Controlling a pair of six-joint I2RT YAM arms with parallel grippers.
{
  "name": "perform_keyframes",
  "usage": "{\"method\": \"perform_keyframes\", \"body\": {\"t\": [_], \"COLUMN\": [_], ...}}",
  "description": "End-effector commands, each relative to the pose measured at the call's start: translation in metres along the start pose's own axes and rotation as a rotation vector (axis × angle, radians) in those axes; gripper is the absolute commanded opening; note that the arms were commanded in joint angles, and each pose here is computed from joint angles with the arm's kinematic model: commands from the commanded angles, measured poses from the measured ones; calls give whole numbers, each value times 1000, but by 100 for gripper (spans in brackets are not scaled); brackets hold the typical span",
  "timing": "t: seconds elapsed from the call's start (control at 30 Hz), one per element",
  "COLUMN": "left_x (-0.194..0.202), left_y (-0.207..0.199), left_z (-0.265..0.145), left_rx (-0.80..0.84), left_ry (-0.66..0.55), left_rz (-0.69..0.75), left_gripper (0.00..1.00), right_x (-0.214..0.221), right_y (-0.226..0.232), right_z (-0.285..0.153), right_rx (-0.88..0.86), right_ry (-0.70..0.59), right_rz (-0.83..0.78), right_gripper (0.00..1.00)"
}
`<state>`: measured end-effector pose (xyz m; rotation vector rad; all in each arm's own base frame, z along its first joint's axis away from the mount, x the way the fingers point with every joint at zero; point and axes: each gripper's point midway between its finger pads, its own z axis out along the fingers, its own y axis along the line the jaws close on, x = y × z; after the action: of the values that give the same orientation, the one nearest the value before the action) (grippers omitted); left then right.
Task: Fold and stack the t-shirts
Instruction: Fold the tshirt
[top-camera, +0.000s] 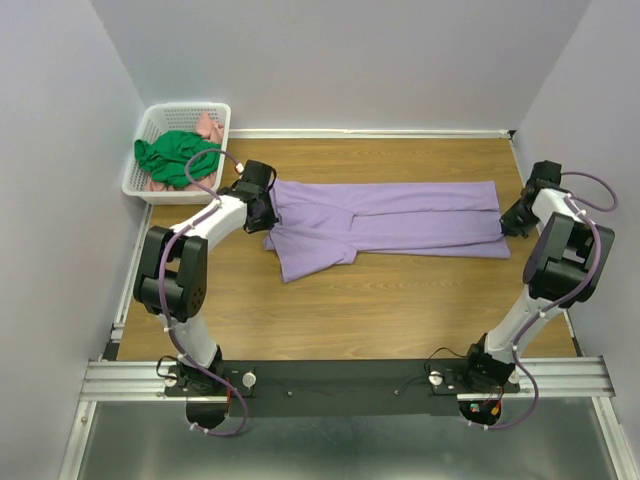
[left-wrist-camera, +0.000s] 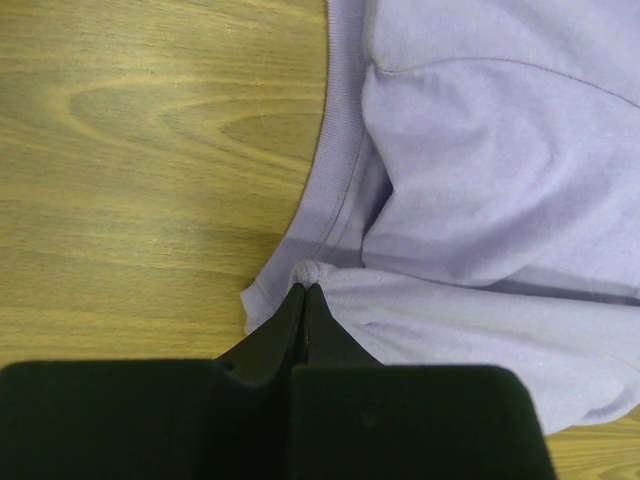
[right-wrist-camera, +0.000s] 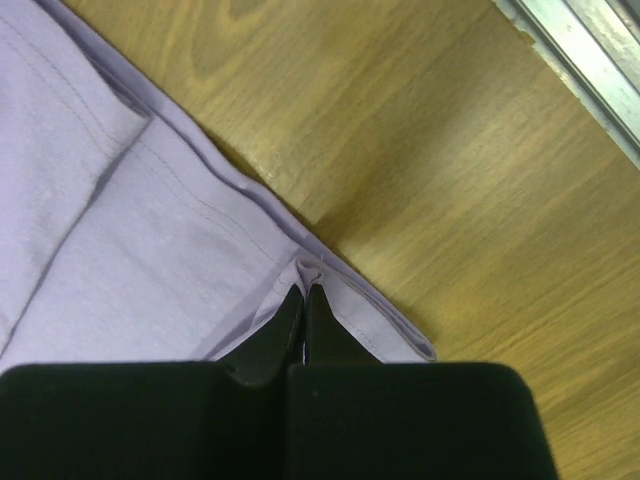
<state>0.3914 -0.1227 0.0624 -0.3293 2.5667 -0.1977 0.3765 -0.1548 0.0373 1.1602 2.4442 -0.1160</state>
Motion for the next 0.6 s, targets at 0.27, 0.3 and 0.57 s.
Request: {"method": "perform_keyframes", "body": {"t": [0.27, 0.3, 0.57], "left_x": [-2, -5, -32], "left_y": [18, 16, 3], "left_z": [16, 13, -18], "left_rx": [-63, -57, -6], "left_ry": [-27, -38, -114], "left_rz": [-34, -35, -26], "left_gripper": [15, 23, 62], "right_x": [-20, -22, -33], "right_y": [11, 12, 44], "right_z": [4, 2, -49], "right_rx": [-7, -12, -118], "right_ry": [-67, -75, -169], "right_rz": [-11, -11, -57], "right_gripper": [10, 13, 67]}}
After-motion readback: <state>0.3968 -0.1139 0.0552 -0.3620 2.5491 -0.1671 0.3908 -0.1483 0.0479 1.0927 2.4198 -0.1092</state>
